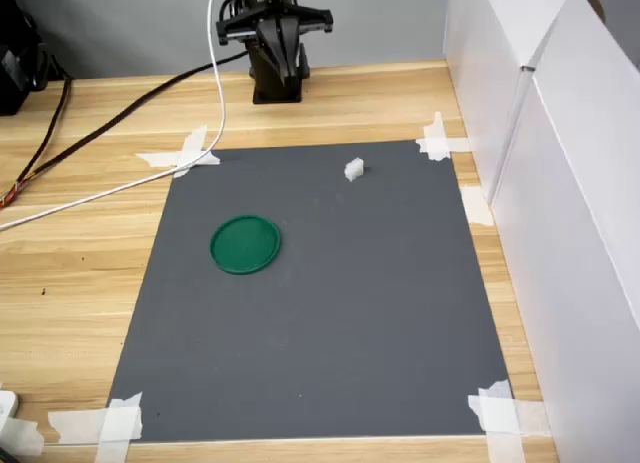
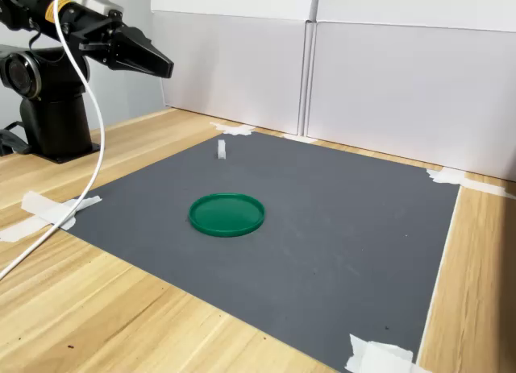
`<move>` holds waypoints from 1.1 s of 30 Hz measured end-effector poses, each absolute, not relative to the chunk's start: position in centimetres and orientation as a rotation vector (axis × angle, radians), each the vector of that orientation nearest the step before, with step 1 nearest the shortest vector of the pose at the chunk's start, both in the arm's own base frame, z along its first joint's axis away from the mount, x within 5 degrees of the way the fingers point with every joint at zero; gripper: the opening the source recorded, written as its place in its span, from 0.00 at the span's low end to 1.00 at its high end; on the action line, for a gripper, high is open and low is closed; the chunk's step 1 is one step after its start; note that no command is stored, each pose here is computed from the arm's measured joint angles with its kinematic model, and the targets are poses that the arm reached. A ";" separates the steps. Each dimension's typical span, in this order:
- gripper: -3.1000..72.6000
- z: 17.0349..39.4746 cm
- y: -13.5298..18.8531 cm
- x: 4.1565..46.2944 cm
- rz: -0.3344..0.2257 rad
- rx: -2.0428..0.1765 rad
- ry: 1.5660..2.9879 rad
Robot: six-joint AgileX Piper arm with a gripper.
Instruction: Grasp a white terminal and put it in the green lid.
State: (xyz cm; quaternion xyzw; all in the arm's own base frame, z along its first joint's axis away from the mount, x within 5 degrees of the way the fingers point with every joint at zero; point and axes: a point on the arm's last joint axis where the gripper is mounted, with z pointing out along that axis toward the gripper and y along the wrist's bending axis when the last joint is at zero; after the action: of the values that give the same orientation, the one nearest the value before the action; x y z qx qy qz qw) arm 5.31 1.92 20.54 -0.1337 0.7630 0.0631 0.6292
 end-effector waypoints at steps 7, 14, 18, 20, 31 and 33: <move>0.02 20.5 1.9 5.3 0.146 -0.309 1.753; 0.02 20.3 2.0 5.2 0.152 -0.317 1.770; 0.02 20.0 2.1 5.1 0.163 -0.336 1.807; 0.02 19.9 2.1 5.1 0.165 -0.338 1.812; 0.02 23.1 2.4 5.7 0.185 -0.370 1.866; 0.02 24.1 2.5 6.2 0.188 -0.374 1.890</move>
State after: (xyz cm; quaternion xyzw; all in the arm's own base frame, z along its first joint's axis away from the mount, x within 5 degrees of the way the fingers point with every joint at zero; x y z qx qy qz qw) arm 6.24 2.55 24.05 -0.1593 0.8041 0.0802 0.5671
